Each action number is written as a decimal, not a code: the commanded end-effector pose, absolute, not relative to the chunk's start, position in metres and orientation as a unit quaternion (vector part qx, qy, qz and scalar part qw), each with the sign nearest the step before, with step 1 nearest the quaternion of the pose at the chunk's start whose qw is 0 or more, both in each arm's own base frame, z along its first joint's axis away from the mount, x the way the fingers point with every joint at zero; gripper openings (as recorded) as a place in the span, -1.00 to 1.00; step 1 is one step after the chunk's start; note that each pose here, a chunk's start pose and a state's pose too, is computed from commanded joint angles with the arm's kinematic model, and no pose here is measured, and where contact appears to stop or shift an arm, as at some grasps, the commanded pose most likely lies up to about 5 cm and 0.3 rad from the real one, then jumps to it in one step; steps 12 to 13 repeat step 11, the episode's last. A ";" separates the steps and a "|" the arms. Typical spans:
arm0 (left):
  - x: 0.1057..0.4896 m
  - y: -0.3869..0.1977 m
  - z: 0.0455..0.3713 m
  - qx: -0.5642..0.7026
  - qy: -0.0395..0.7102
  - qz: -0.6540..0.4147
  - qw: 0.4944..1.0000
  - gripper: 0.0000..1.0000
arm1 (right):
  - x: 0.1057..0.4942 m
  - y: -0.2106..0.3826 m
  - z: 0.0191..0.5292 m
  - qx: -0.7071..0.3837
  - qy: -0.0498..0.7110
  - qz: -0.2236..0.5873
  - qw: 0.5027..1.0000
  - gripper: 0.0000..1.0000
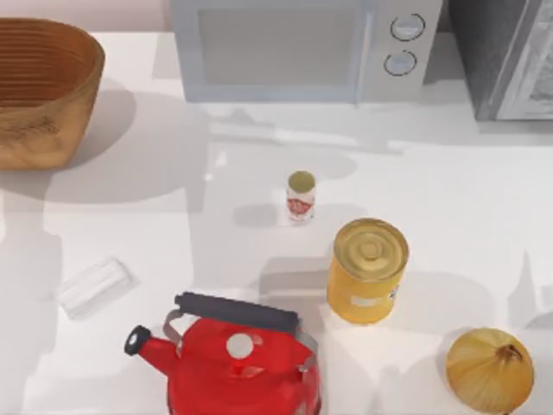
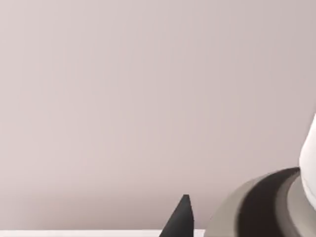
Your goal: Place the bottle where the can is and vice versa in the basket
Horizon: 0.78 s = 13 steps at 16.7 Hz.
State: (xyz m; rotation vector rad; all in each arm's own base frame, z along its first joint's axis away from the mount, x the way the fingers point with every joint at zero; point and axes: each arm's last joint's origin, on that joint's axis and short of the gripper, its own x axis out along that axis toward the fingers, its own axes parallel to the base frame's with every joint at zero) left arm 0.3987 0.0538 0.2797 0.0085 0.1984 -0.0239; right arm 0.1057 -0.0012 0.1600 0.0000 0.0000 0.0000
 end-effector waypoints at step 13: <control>0.399 0.054 0.280 0.004 0.099 -0.012 0.995 1.00 | 0.106 -0.001 0.160 0.000 0.000 0.000 1.000 1.00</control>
